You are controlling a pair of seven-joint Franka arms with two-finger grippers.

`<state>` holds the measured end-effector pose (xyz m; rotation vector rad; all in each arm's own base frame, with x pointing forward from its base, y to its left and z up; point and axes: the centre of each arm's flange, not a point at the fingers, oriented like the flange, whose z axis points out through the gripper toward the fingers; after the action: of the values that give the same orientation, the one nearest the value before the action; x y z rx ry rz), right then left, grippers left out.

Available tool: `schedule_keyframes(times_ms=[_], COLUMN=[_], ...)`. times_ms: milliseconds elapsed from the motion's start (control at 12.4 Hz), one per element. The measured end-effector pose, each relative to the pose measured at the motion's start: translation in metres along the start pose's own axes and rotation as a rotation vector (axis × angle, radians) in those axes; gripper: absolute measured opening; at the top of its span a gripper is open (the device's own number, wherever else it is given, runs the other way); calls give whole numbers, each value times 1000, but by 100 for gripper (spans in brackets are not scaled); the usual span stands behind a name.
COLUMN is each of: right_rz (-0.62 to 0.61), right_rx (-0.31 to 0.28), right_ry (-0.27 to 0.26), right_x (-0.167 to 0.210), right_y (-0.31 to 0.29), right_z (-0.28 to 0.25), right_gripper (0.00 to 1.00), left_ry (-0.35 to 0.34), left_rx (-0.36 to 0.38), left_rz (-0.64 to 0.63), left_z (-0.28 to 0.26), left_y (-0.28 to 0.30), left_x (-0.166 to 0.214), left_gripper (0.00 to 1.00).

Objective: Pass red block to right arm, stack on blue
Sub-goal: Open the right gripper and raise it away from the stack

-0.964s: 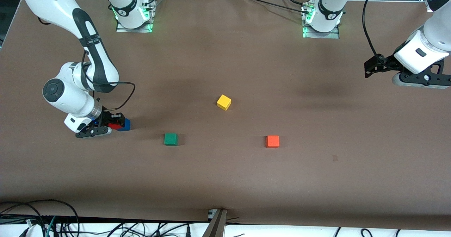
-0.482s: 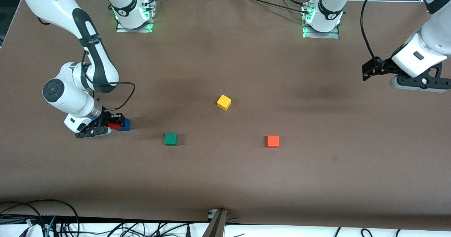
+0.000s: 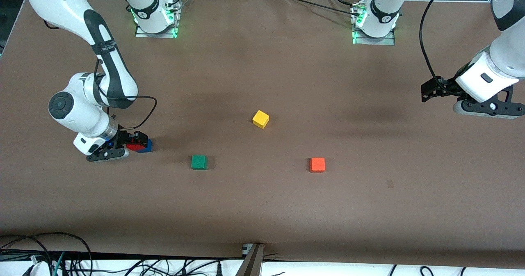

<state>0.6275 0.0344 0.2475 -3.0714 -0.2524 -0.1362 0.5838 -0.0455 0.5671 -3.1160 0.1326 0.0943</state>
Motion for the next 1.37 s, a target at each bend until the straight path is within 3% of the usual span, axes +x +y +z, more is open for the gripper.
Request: schedule_keyframes(times_ms=[161, 402, 482, 803, 964, 1365], right_rz=[1, 28, 39, 118, 142, 182], right_rx=[-1, -19, -12, 45, 50, 51], right_ry=[6, 54, 43, -96, -142, -167], right_x=[2, 19, 26, 53, 49, -9], right_y=[0, 21, 24, 10, 21, 46], right_z=[-2, -27, -41, -139, -188, -279], right_gripper=[100, 100, 100, 100, 100, 100], left_ry=[1, 1, 1, 2, 3, 4], left_rx=[0, 0, 0, 0, 0, 0], left_rz=[0, 0, -1, -2, -3, -7], left_z=[0, -1, -1, -1, -1, -2], left_y=[0, 0, 0, 1, 1, 1], left_x=[0, 0, 0, 0, 0, 1], left_gripper=[100, 100, 100, 100, 100, 100])
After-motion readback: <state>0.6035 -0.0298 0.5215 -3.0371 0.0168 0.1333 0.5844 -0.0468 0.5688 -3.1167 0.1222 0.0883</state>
